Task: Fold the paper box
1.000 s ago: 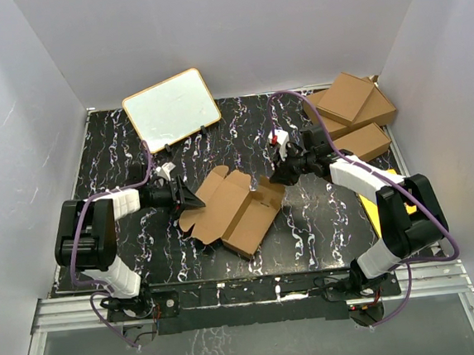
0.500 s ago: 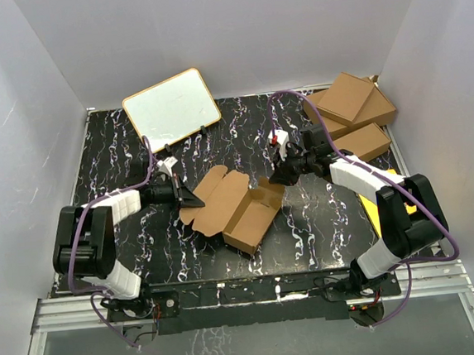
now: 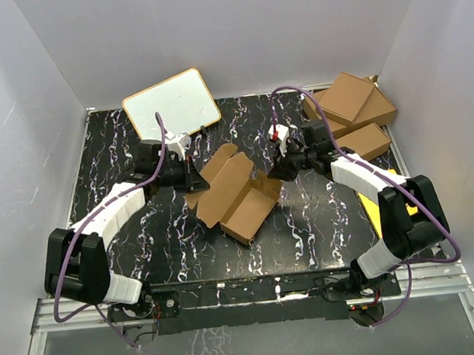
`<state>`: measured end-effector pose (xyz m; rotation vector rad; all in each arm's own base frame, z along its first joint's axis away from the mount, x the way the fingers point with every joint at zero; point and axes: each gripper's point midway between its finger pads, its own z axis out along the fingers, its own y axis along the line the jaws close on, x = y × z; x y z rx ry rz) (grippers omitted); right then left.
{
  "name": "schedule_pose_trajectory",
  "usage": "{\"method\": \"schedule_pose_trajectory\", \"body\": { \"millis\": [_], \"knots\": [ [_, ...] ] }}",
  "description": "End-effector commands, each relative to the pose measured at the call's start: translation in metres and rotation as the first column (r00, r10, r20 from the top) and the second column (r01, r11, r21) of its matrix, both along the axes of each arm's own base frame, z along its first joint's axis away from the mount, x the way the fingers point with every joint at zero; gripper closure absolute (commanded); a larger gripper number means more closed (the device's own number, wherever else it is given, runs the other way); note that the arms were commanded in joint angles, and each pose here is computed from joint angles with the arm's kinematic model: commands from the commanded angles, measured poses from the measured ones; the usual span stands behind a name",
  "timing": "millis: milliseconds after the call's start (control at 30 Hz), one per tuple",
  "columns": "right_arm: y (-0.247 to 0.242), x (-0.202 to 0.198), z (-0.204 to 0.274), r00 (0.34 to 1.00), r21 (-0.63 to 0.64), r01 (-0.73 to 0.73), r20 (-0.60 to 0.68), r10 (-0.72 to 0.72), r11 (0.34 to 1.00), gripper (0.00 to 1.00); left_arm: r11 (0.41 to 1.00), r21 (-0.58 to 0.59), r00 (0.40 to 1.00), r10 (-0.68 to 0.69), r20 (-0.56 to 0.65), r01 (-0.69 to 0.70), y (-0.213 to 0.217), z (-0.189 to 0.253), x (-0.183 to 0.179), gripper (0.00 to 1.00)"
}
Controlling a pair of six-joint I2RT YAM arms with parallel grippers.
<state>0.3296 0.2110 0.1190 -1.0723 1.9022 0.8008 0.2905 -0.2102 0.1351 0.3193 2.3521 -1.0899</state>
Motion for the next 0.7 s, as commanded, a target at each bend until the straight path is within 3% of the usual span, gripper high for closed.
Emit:
{"method": "schedule_pose_trajectory", "body": {
  "millis": [0,267,667],
  "knots": [
    [0.01,0.012,0.04,0.992,0.054,-0.041,0.125,0.034,0.998,0.92,0.995,0.087,0.981,0.039,0.189,-0.056,0.01,0.031,0.022,1.0],
    [0.018,0.01,0.055,0.983,0.073,-0.084,0.172,0.07,0.994,0.92,0.994,0.103,0.952,-0.003,0.306,-0.03,0.004,0.055,0.028,1.0],
    [0.018,0.038,0.067,0.97,0.037,-0.035,0.243,0.025,0.999,0.92,0.991,0.131,0.899,-0.065,0.434,0.009,-0.011,0.075,0.038,1.0]
  ]
}}
